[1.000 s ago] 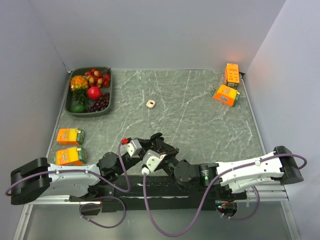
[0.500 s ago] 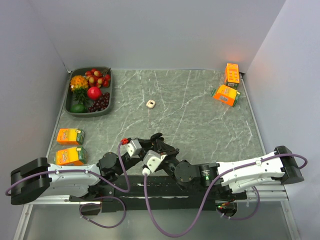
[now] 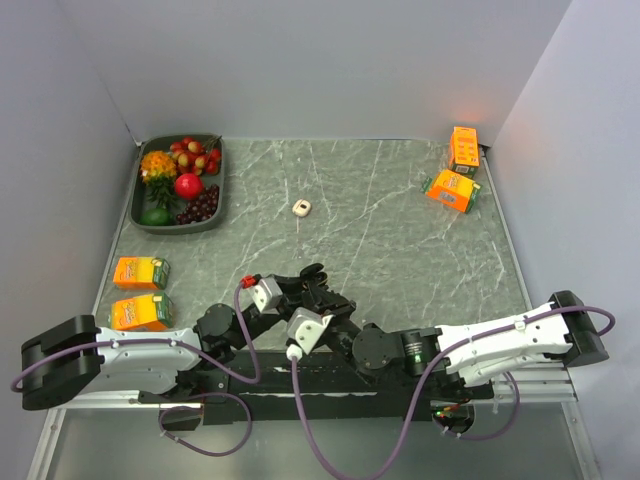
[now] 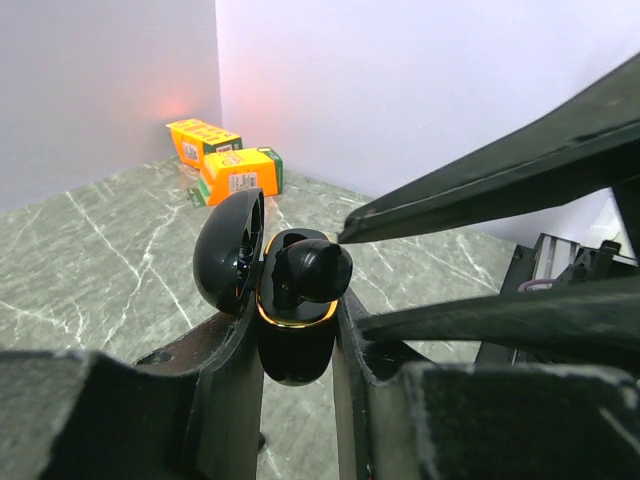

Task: Insert the wireless bluetooth earbuds into the charging case
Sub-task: Place the earbud in the charging case.

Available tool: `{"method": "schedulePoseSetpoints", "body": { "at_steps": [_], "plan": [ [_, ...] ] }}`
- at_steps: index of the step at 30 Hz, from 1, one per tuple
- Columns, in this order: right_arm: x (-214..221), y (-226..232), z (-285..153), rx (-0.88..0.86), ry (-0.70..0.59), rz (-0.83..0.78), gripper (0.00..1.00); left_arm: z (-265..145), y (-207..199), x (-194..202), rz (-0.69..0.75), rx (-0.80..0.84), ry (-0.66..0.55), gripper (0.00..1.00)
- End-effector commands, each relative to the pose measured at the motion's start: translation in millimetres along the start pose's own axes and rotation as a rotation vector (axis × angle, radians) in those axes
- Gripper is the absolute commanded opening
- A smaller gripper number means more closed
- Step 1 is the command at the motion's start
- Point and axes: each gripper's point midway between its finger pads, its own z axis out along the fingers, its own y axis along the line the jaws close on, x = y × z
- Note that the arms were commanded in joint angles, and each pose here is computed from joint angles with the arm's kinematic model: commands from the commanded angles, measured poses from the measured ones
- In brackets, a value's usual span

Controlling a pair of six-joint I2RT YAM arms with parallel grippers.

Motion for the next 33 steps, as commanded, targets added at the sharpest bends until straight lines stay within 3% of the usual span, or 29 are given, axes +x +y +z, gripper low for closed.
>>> {"method": "schedulePoseSetpoints", "body": {
  "at_steps": [1,17,22,24,27,28,33],
  "plan": [
    [-30,-11,-4,-0.008,-0.082,0.089,0.35,10,4,-31,-0.020,-0.025,-0.104,0.01],
    [-40,-56,-20,0.087,-0.125,0.181,0.61,8,4,-30,-0.024,-0.023,-0.105,0.01],
    [-42,-76,-28,0.113,-0.148,0.254,0.62,8,4,-30,-0.025,-0.023,-0.105,0.01],
    [-40,-87,-30,0.124,-0.156,0.324,0.59,8,3,-30,-0.025,-0.022,-0.105,0.01],
    [-31,-89,-23,0.105,-0.113,0.376,0.37,8,3,-31,-0.024,-0.018,-0.107,0.01],
    [-26,-85,-21,0.086,-0.092,0.368,0.24,8,3,-32,-0.026,-0.017,-0.108,0.01],
    [-37,-69,-19,-0.013,-0.132,0.418,0.01,8,2,-31,-0.026,-0.014,-0.103,0.01]
  ]
}}
